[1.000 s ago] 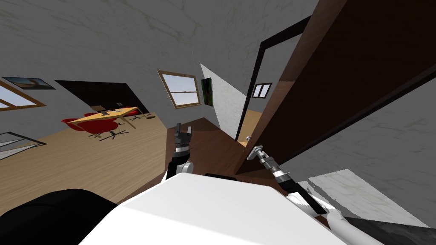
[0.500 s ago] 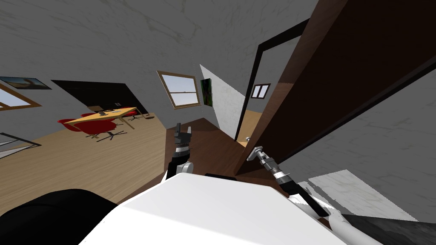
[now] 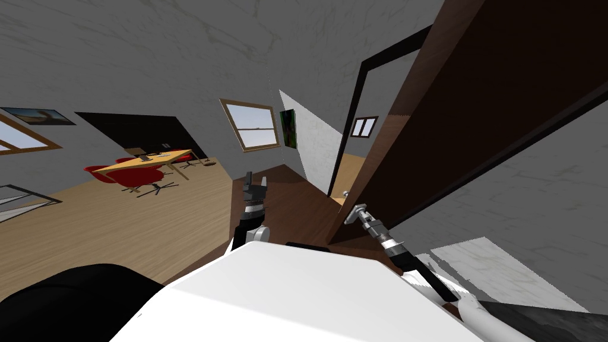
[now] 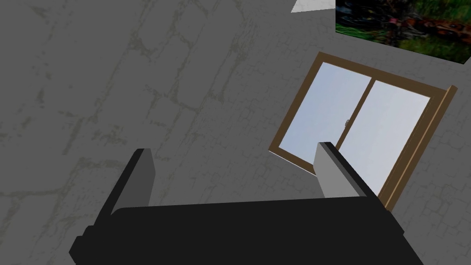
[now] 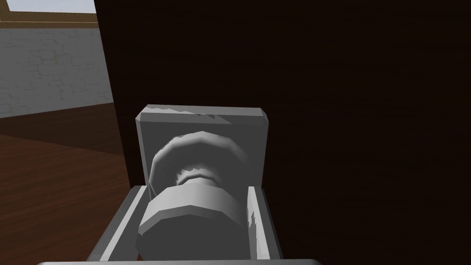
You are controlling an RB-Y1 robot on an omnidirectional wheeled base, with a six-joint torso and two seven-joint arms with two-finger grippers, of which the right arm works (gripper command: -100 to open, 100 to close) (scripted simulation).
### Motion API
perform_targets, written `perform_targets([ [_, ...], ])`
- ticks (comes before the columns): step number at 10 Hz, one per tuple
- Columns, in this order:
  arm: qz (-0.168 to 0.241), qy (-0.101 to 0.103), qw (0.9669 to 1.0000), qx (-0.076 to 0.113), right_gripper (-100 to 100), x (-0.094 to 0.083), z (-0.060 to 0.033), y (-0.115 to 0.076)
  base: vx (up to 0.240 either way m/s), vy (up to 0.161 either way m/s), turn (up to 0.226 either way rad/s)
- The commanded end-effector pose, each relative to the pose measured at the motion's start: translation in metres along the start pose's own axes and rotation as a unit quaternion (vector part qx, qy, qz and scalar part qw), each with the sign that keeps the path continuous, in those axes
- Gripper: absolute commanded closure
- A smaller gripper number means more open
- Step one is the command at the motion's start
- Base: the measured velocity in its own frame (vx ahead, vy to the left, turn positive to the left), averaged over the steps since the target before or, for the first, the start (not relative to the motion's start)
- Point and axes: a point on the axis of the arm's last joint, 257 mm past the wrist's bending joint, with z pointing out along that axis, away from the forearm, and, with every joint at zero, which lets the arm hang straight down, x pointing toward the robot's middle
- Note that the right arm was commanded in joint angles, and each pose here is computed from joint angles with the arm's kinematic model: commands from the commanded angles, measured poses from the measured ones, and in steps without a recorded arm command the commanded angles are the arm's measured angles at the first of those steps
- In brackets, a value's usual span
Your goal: Pull the door open
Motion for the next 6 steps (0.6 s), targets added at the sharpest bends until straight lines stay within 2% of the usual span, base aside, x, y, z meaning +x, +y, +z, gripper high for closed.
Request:
perform_targets([
  [1,-0.002,0.004,1.0,0.0,100,0.0034,0.0014,0.0017,0.0,0.0,0.0],
  [3,0.0,0.0,1.0,0.003,100,0.0006,-0.0019,0.0003,0.0,0.0,0.0],
  [6,0.0,0.0,1.0,0.003,100,0.0006,-0.0019,0.0003,0.0,-0.004,0.006],
])
